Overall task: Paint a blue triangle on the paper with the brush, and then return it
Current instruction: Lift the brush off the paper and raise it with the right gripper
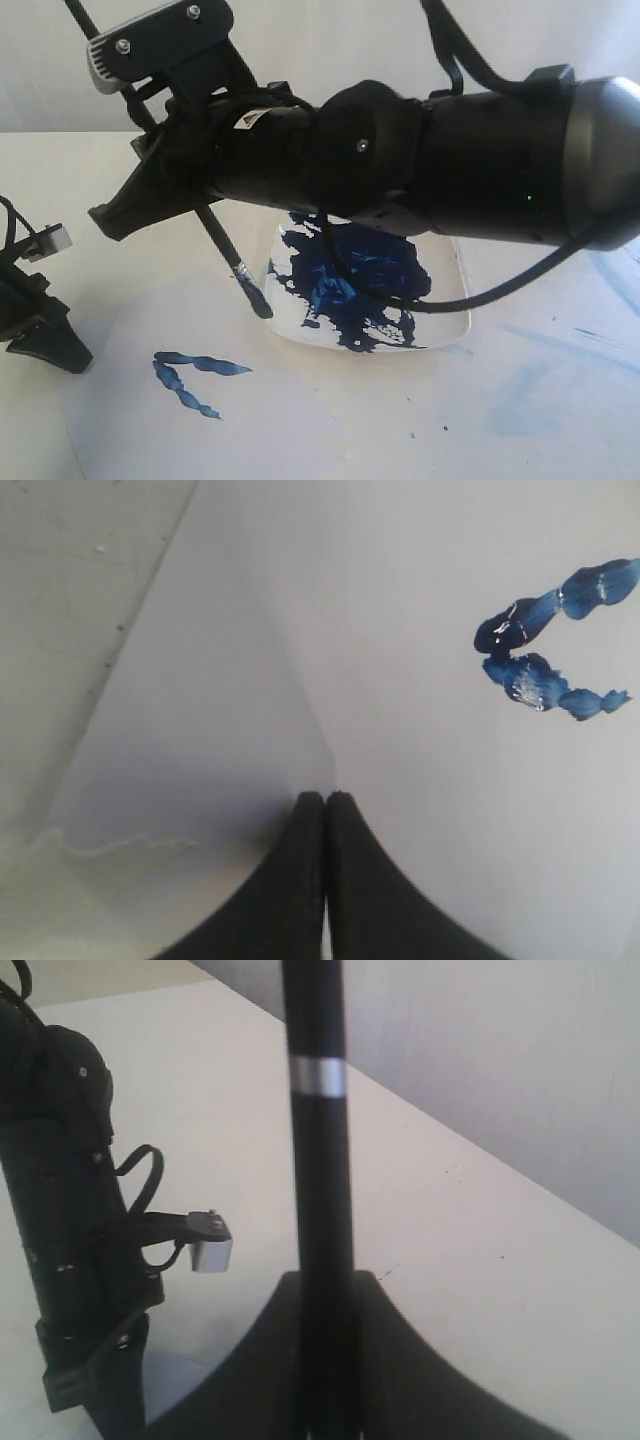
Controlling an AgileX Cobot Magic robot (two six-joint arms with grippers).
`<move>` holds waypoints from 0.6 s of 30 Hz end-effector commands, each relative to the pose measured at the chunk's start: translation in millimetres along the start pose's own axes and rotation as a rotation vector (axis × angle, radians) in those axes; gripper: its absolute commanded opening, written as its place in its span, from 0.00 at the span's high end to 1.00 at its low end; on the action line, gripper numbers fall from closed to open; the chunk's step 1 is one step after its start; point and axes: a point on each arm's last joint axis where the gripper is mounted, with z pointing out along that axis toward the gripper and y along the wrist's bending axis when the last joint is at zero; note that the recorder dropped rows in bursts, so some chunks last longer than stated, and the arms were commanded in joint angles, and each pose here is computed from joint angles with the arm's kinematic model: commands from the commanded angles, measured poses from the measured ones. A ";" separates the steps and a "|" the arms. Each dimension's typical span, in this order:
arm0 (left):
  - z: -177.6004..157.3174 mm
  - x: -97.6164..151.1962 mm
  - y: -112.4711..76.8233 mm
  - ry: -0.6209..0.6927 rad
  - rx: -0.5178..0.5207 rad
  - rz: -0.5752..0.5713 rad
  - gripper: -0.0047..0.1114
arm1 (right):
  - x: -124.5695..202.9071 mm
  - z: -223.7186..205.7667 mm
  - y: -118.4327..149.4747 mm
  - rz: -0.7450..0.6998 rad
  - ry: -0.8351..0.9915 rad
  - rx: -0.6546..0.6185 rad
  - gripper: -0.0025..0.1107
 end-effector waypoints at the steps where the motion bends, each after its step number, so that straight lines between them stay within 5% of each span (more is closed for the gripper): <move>1: 2.1 2.2 0.0 0.010 0.011 -0.003 0.96 | -13.9 -3.8 -12.8 -0.018 -0.042 0.029 0.98; 18: 2.1 2.2 0.1 0.010 0.010 -0.001 0.96 | -53.4 -8.7 -18.4 -0.010 -0.177 0.029 0.98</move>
